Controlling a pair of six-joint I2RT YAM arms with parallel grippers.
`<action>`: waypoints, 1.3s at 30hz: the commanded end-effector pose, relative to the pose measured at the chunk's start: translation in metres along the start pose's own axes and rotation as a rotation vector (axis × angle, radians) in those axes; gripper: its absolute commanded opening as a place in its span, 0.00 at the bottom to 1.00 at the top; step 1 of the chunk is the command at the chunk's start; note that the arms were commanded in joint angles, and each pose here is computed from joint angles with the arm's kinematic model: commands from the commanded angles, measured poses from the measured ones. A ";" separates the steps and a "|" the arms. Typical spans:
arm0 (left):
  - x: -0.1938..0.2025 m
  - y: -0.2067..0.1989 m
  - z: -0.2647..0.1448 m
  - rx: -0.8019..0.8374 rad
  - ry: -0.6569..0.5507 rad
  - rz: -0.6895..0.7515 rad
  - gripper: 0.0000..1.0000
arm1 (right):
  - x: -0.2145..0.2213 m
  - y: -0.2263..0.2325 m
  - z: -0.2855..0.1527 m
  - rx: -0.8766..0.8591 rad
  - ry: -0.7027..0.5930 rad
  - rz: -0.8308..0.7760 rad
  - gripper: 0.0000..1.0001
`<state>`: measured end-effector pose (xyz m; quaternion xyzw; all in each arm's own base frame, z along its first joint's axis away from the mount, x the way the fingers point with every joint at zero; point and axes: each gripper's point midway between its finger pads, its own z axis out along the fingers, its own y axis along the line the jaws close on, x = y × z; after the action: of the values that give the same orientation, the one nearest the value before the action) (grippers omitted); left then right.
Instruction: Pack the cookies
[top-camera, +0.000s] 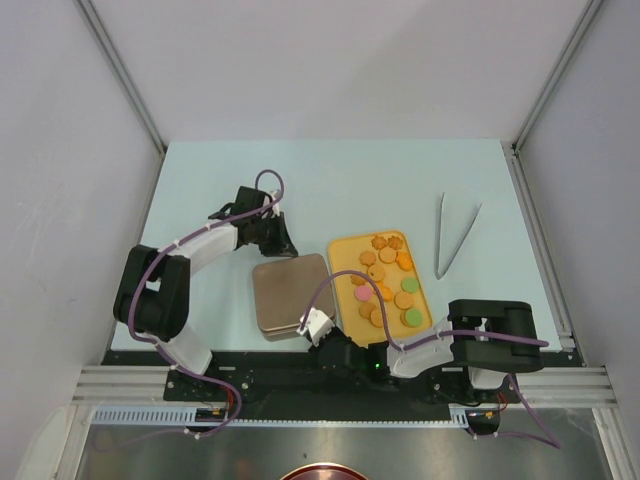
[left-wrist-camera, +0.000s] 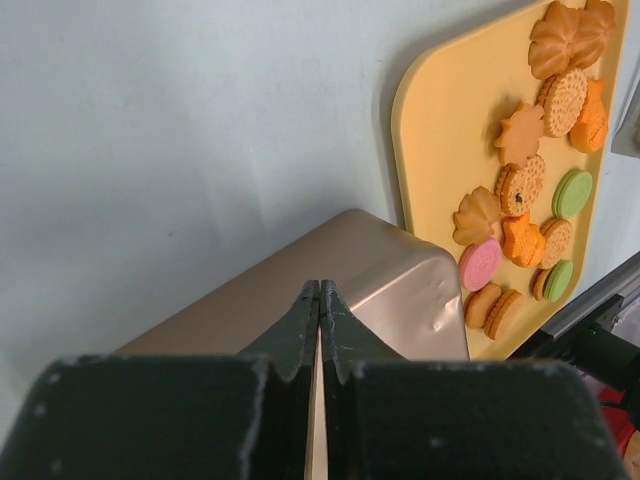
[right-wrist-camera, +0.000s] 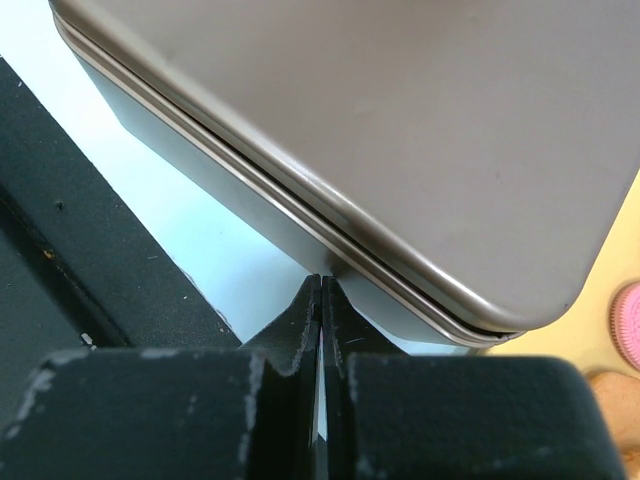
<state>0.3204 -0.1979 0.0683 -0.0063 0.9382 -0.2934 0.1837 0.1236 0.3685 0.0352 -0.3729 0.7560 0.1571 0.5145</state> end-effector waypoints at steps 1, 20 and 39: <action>0.017 -0.008 -0.003 0.029 0.053 0.030 0.02 | -0.014 -0.010 0.006 0.049 -0.052 0.040 0.00; -0.010 0.023 -0.011 -0.145 0.016 -0.021 0.25 | -0.010 0.002 0.001 0.021 -0.046 0.020 0.00; 0.027 0.014 -0.012 -0.137 0.080 0.040 0.01 | -0.014 -0.008 0.013 0.038 -0.056 0.050 0.00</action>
<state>0.3107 -0.1638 0.0454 -0.0263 0.9651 -0.2003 0.1666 0.1191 0.3736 0.0274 -0.3870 0.7534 0.1669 0.5048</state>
